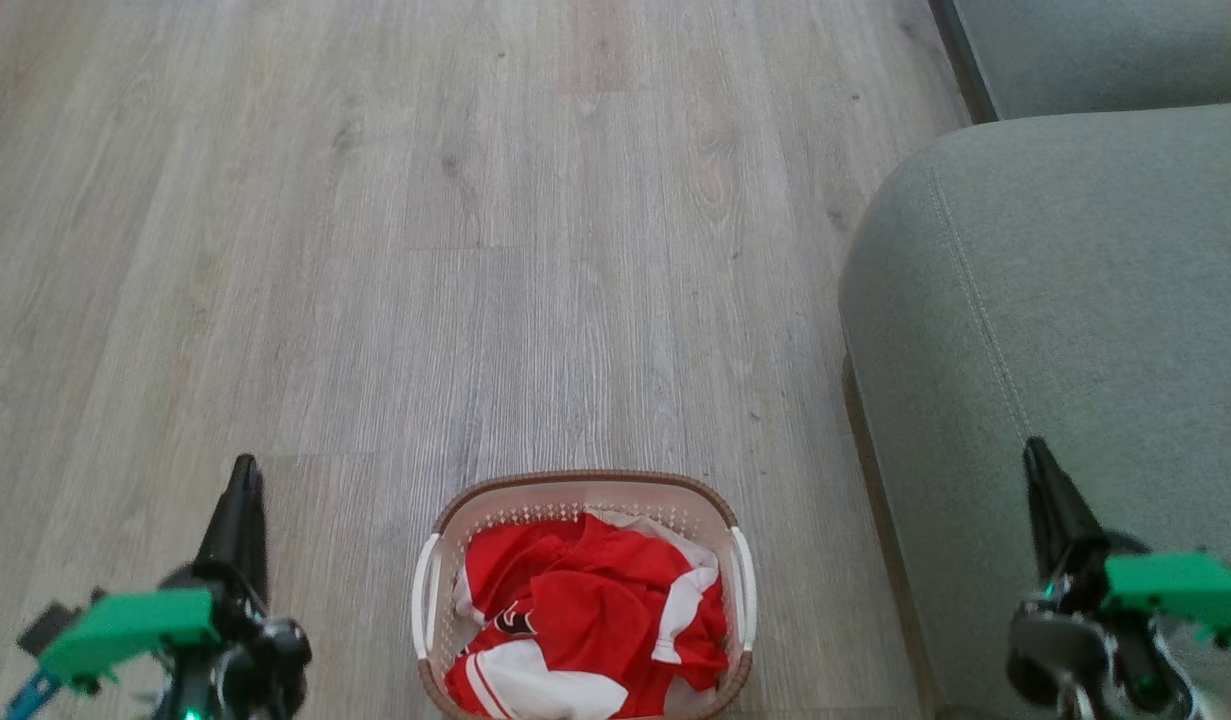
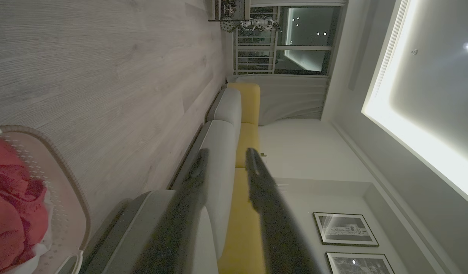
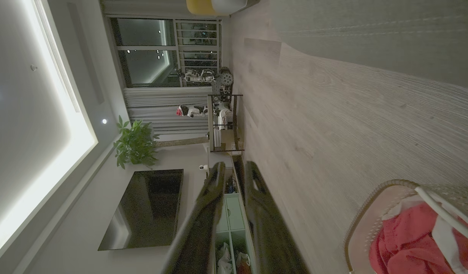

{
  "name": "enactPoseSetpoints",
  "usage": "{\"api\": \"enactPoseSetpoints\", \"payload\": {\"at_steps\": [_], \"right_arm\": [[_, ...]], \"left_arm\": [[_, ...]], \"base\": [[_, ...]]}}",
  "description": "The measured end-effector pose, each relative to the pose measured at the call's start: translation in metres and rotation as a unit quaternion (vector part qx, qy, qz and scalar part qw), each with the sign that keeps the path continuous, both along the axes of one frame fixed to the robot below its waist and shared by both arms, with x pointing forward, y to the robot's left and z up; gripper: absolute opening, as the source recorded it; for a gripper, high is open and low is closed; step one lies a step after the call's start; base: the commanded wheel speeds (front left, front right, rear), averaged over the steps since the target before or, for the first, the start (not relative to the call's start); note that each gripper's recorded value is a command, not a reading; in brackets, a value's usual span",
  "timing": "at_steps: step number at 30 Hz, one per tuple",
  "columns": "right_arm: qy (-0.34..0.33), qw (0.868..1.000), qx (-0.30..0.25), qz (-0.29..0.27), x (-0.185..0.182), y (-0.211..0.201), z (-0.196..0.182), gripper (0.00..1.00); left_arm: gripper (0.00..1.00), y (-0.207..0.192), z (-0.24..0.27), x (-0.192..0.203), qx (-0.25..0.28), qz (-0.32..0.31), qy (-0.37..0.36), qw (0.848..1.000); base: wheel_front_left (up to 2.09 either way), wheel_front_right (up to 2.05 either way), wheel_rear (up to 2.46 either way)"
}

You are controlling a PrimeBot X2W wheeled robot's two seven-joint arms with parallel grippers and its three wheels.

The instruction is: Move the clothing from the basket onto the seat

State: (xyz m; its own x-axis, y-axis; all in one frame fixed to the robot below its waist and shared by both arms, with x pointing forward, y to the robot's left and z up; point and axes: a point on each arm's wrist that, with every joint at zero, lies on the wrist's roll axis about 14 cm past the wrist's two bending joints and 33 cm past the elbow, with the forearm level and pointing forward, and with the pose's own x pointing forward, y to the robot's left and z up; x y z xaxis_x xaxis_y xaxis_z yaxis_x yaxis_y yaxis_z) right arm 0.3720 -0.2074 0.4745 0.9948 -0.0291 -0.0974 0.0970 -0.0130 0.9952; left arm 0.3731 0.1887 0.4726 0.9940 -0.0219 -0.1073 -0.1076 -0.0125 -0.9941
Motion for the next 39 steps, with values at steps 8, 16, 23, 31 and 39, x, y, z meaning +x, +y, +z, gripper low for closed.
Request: {"api": "enactPoseSetpoints", "payload": {"at_steps": [8, 16, 23, 31, 39], "right_arm": [[0.049, 0.999, 0.006, -0.001, -0.019, 0.003, -0.032, 1.00], [0.031, 1.000, 0.002, -0.006, -0.015, 0.002, -0.021, 1.00], [0.017, 1.000, -0.013, -0.011, -0.013, 0.002, -0.011, 1.00], [0.004, 0.999, -0.042, -0.011, -0.011, 0.000, -0.002, 1.00], [-0.013, 0.995, -0.098, -0.010, -0.008, -0.002, 0.011, 1.00]], "left_arm": [[1.00, -0.002, -0.036, -0.022, -0.006, 0.005, 0.055, 0.998], [1.00, -0.006, -0.029, -0.018, -0.002, 0.006, 0.044, 0.999], [1.00, -0.007, -0.021, -0.014, 0.013, 0.006, 0.032, 0.999], [1.00, -0.008, -0.014, -0.012, 0.043, 0.005, 0.021, 0.999], [1.00, -0.011, -0.004, -0.007, 0.090, -0.001, 0.007, 0.996]], "base": [[0.00, 0.00, 0.00], [0.00, 0.00, 0.00], [0.00, 0.00, 0.00], [0.00, 0.00, 0.00], [0.00, 0.00, 0.00]]}}
